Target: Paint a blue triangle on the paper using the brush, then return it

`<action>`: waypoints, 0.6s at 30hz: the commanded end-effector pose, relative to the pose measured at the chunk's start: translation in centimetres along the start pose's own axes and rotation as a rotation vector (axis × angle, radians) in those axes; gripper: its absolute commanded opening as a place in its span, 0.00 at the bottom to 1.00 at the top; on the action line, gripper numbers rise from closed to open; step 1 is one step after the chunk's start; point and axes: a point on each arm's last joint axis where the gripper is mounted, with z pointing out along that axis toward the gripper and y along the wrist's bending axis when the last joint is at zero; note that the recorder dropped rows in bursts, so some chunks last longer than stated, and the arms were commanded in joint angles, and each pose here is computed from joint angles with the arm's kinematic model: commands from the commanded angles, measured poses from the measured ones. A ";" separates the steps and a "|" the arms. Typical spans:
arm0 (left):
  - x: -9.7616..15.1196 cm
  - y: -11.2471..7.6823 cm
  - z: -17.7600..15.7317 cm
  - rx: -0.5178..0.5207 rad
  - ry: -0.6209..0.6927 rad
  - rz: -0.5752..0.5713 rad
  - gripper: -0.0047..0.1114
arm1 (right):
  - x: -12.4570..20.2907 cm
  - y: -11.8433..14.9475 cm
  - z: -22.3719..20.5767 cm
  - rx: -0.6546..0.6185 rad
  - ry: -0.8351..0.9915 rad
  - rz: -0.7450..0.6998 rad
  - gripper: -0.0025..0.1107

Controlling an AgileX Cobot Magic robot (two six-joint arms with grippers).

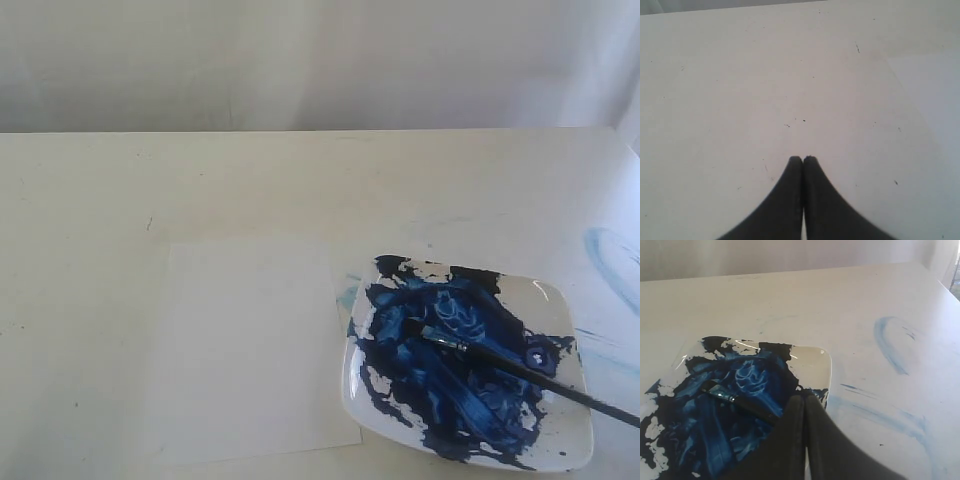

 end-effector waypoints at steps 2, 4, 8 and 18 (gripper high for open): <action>0.1 0.0 0.0 0.006 -0.004 0.000 0.04 | -0.1 0.0 0.0 -0.002 -0.017 0.004 0.02; 0.1 0.0 0.0 0.006 -0.004 0.000 0.04 | -0.1 0.0 0.0 -0.002 -0.017 0.004 0.02; 0.1 0.0 0.0 0.006 -0.004 0.000 0.04 | -0.1 0.0 0.0 -0.002 -0.017 0.004 0.02; 0.1 -0.5 0.0 0.080 -0.007 0.026 0.04 | -0.5 0.0 0.0 -0.002 -0.060 0.002 0.02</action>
